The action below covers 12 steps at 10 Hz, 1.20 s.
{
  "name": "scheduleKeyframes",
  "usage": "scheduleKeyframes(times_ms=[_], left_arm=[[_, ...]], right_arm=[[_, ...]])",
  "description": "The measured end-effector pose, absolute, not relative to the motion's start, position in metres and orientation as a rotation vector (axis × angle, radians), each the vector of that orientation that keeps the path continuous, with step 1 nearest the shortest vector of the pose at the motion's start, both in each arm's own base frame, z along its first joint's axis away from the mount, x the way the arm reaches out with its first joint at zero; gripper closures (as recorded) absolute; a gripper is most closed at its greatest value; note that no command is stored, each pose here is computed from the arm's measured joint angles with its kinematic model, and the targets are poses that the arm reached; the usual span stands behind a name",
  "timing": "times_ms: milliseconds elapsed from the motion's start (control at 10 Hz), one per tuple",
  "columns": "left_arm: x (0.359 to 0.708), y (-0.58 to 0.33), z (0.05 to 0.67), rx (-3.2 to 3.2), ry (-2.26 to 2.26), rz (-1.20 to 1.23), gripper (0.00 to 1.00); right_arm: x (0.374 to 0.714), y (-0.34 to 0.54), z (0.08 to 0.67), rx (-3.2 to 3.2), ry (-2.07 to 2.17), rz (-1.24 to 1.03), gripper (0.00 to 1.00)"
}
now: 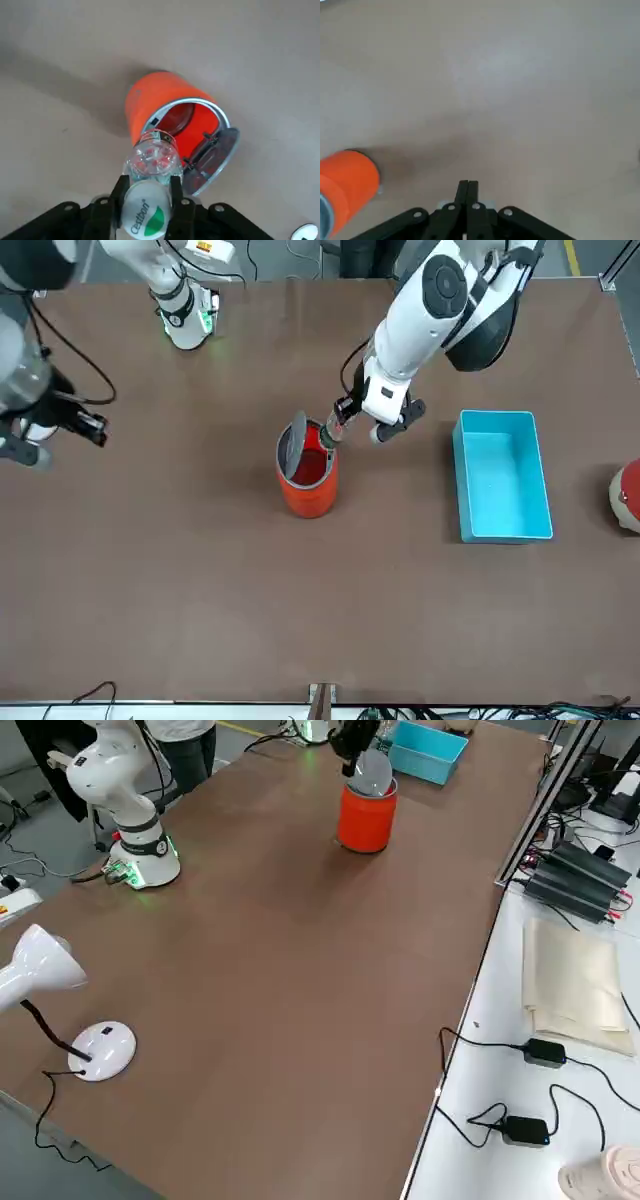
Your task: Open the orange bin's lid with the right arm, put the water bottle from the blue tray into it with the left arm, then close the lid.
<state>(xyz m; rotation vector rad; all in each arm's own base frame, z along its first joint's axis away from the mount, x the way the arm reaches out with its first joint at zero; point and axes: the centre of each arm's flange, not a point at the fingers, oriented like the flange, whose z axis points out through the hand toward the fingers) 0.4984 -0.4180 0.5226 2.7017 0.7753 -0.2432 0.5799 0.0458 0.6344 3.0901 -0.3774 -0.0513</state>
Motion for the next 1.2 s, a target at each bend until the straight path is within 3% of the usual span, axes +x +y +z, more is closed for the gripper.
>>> scheduleKeyframes(times_ms=[600,1000,1100,1200], left_arm=[[0.5,-0.445,0.49,2.738,0.75,-0.17,0.62],[0.512,-0.442,0.507,2.709,0.751,-0.13,0.07],[0.519,-0.431,0.512,2.731,0.765,-0.1,0.0],[0.533,-0.403,0.518,2.778,0.803,-0.06,0.0]], right_arm=[[0.577,-0.015,0.639,3.108,-0.246,-0.052,0.96],[0.577,-0.009,0.634,3.11,-0.227,-0.068,0.96],[0.577,-0.007,0.633,3.11,-0.222,-0.067,0.96],[0.578,0.0,0.631,3.111,-0.223,-0.067,0.95]])
